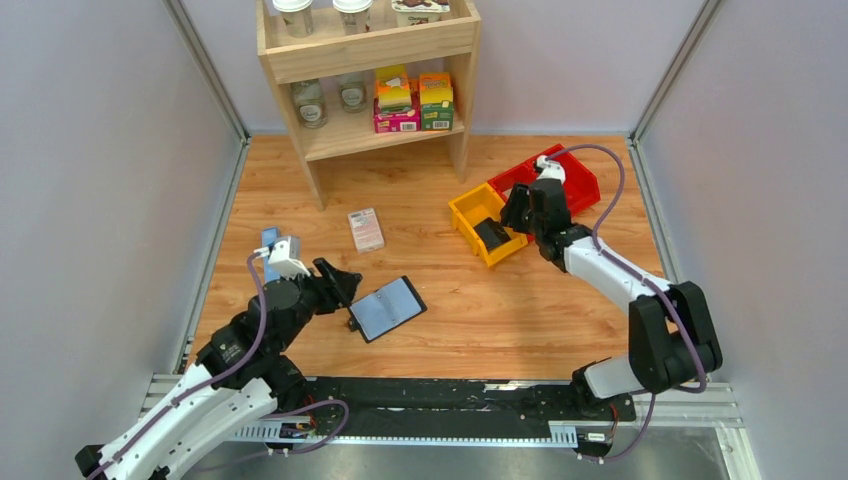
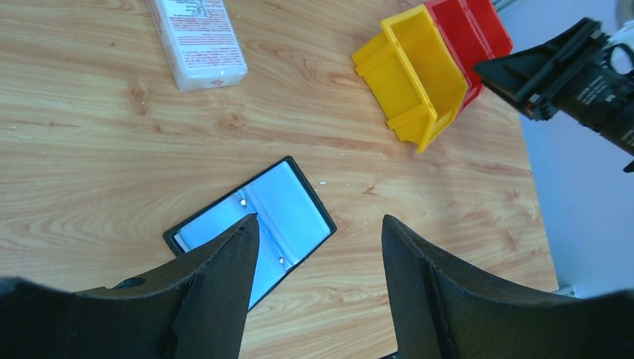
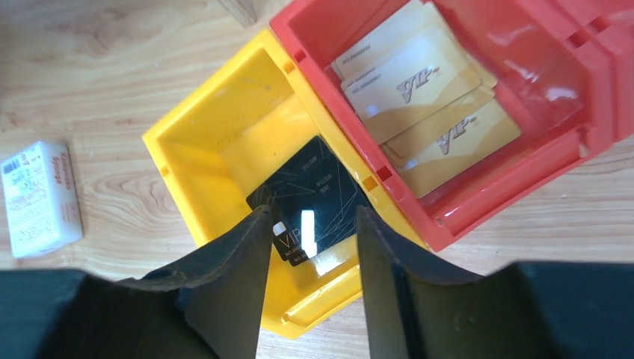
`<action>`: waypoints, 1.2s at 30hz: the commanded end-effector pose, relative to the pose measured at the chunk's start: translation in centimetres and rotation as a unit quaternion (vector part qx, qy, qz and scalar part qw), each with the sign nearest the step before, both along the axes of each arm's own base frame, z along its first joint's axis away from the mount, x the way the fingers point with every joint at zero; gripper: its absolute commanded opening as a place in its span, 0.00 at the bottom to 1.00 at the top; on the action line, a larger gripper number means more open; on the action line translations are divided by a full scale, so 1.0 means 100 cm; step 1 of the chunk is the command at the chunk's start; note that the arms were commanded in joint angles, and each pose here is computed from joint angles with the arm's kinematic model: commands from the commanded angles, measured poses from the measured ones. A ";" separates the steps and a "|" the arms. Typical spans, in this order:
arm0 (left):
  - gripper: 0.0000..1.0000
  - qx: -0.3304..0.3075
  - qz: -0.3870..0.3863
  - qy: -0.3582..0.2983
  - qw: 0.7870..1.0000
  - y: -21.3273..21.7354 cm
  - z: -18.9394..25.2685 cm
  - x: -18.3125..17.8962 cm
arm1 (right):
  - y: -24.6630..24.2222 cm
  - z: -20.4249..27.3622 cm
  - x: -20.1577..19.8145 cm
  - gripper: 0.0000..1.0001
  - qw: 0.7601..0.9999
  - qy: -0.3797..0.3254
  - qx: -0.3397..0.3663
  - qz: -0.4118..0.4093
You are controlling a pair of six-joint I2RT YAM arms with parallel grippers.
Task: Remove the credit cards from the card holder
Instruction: Place the credit card in the storage box, then remove the credit card from the card holder.
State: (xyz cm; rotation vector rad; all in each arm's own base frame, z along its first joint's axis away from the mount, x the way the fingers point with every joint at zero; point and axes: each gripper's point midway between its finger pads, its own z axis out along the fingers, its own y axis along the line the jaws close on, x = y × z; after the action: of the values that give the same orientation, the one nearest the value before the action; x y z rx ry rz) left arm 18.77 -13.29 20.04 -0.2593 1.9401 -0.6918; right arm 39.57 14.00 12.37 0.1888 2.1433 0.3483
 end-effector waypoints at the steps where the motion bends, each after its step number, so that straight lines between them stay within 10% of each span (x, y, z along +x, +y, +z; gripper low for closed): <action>1: 0.69 -0.019 -0.018 -0.001 1.000 -0.015 0.002 0.004 | -0.008 0.031 -0.005 0.51 0.999 -0.035 -0.011 -0.024; 21: 0.65 0.097 -0.022 0.136 0.986 -0.023 -0.105 0.006 | 0.199 -0.012 -0.151 0.64 0.948 0.090 0.015 0.306; 36: 0.57 0.161 0.027 0.215 0.963 -0.002 -0.158 -0.002 | 0.233 -0.069 -0.182 0.64 0.910 0.172 -0.065 0.372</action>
State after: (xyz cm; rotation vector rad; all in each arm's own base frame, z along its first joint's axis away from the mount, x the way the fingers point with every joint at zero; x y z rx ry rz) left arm 18.62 -13.98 5.03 -0.2252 2.4023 -0.3252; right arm 21.53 36.38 5.64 -0.6584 2.5072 0.6312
